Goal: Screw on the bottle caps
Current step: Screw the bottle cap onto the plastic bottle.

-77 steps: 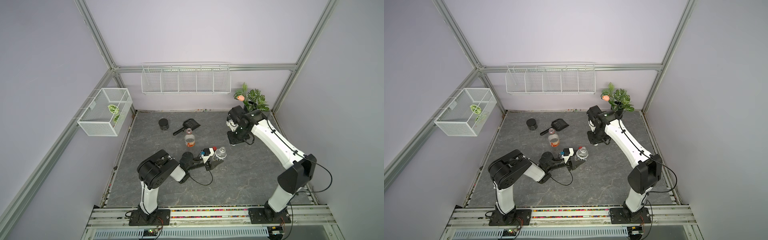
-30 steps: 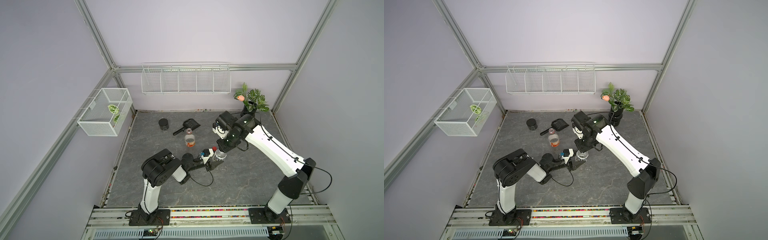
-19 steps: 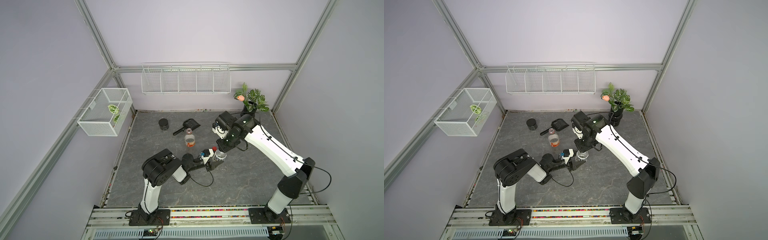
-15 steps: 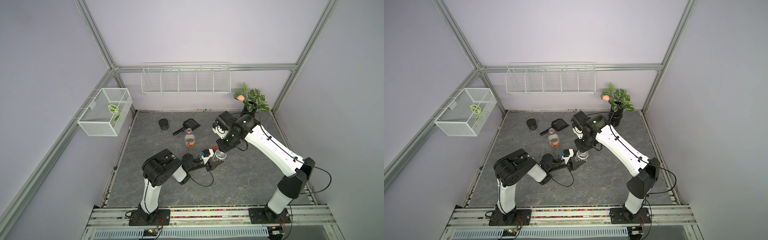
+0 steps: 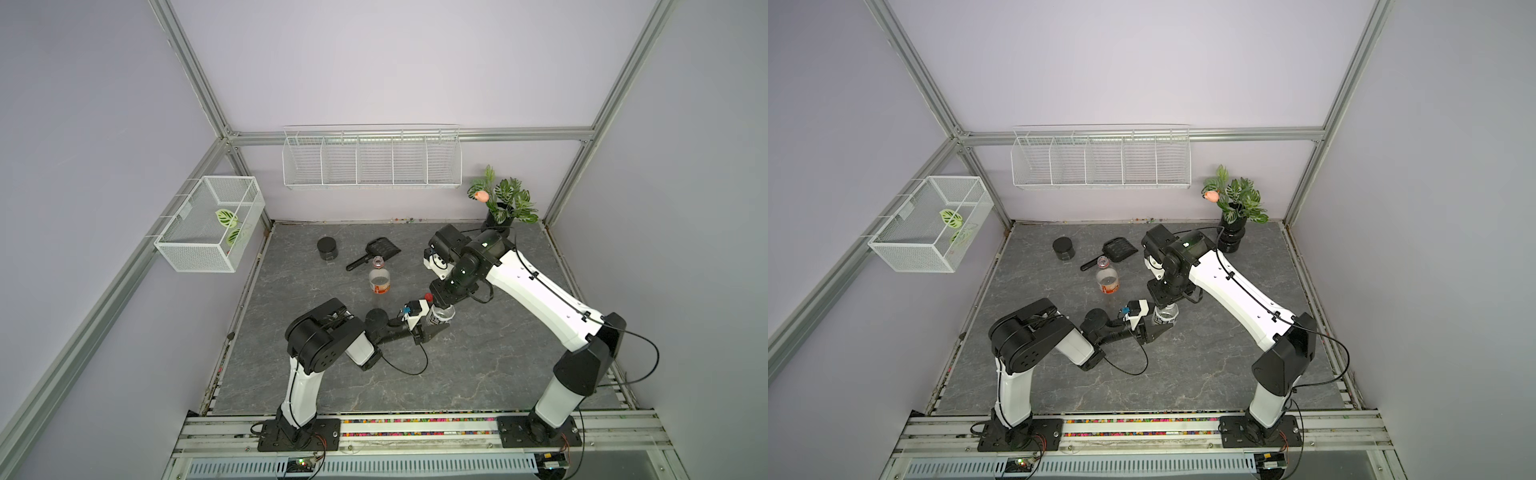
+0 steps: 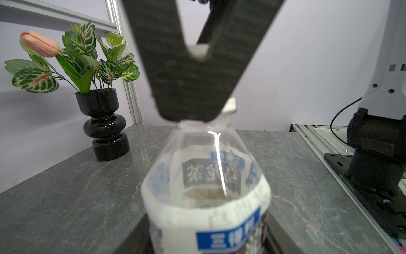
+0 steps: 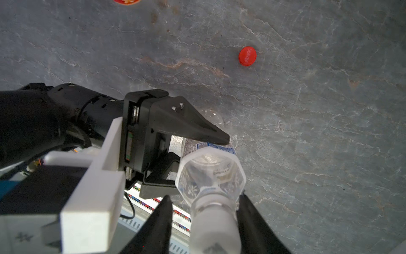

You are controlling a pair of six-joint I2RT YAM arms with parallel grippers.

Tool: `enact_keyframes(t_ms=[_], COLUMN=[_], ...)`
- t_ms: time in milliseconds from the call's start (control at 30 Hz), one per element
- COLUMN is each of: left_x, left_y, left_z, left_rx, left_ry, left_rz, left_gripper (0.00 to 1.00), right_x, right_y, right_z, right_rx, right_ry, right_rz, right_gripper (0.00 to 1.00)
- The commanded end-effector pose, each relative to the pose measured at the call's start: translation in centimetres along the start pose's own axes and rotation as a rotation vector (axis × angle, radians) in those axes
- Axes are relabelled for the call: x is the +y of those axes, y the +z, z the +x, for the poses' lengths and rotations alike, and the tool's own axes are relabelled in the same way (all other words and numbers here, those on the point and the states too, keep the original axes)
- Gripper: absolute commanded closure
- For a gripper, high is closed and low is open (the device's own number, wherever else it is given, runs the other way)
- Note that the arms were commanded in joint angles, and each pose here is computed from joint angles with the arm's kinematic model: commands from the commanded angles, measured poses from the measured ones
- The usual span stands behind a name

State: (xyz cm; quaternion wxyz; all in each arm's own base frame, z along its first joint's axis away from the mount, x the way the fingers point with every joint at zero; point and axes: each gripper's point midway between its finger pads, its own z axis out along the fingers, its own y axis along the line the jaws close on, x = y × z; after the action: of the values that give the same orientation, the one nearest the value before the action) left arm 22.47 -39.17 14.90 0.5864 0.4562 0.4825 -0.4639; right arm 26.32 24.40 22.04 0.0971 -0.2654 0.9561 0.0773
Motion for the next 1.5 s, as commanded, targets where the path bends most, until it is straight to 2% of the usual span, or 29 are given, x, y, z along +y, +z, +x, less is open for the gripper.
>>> enact_keyframes(t_ms=[0, 300, 500, 667, 833, 1100, 1467], left_x=[-0.6, -0.6, -0.6, -0.6, -0.6, -0.6, -0.5], left_y=[-0.1, -0.1, -0.1, -0.1, -0.1, -0.1, 0.0], left_z=[1.9, 2.1, 2.1, 2.1, 2.0, 2.0, 1.9], left_rx=[0.049, 0.055, 0.053, 0.054, 0.052, 0.052, 0.048], left_ry=[-0.018, -0.023, -0.032, -0.031, -0.032, -0.032, -0.03], left_rz=[0.021, 0.017, 0.021, 0.019, 0.021, 0.019, 0.015], left_gripper=[0.45, 0.46, 0.46, 0.46, 0.46, 0.46, 0.46], right_x=[0.6, -0.6, -1.8, -2.0, -1.4, -1.7, -0.9], right_y=[-0.9, -3.8, -5.0, -4.1, -3.1, -2.5, -1.4], right_z=[0.0, 0.0, -0.1, 0.7, 0.7, 0.0, 1.0], right_rx=[-0.027, -0.13, -0.214, -0.162, -0.145, -0.144, -0.053], right_ry=[-0.004, 0.056, 0.118, 0.121, 0.117, 0.12, 0.112], right_rz=[-0.027, -0.054, -0.106, -0.112, -0.155, -0.157, -0.204], right_gripper=[0.41, 0.39, 0.47, 0.6, 0.68, 0.71, 0.75])
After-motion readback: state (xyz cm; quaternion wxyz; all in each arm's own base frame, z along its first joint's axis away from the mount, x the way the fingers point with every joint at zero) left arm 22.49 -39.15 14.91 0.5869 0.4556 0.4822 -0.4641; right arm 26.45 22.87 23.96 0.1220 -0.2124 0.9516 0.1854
